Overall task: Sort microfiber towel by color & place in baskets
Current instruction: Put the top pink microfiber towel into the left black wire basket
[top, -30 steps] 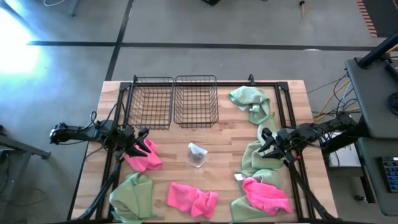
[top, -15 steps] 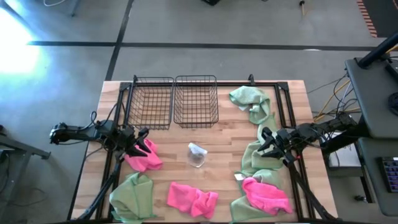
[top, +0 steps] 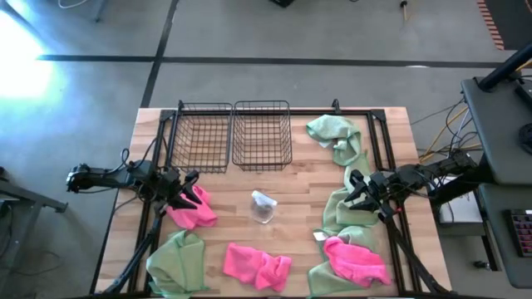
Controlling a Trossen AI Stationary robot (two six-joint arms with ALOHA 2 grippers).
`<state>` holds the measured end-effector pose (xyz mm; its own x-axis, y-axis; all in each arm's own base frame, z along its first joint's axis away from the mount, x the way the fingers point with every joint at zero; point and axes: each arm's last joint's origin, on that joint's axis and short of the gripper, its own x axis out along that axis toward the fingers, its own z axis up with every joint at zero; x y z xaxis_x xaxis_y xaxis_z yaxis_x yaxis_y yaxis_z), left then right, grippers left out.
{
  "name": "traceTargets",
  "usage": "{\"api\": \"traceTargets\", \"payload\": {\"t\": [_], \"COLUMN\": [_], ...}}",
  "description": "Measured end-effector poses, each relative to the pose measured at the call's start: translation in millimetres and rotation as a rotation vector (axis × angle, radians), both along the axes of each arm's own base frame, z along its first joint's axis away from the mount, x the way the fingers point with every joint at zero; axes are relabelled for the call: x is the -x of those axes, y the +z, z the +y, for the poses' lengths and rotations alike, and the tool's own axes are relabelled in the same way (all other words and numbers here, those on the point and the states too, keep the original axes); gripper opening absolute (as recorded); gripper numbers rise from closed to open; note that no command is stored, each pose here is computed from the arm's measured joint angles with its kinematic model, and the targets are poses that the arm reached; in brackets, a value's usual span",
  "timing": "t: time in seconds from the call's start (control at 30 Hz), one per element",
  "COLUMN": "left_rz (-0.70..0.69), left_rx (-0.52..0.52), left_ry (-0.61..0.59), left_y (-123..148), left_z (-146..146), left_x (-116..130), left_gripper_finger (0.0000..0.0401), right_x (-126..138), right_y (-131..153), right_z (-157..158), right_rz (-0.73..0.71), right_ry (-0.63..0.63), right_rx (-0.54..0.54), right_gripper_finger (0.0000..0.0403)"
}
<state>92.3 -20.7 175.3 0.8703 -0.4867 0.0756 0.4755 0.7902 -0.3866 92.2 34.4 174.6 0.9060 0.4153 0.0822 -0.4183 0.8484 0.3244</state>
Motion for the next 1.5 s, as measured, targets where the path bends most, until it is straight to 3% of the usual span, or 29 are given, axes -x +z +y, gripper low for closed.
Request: {"api": "traceTargets", "payload": {"t": [1.07,1.27,1.5], "left_rz": [-0.002,0.010,0.029], "left_rx": [0.001,0.007,0.000], "left_ry": [0.011,0.108,0.115], "left_y": [0.2,-0.7,-2.4], "left_z": [0.3,2.8,2.9], "left_x": [-0.1,-1.8,-2.2], "left_gripper_finger": [0.0080,0.0080,0.0080], "right_x": [0.0,0.0,0.0], "right_y": [0.0,0.0,0.0], "right_z": [0.0,0.0,0.0], "right_rz": [-0.001,0.000,0.000], "right_ry": [0.001,0.001,0.001], "right_rx": [0.000,0.000,0.000], "right_gripper_finger": [0.0123,0.0123,0.0123]}}
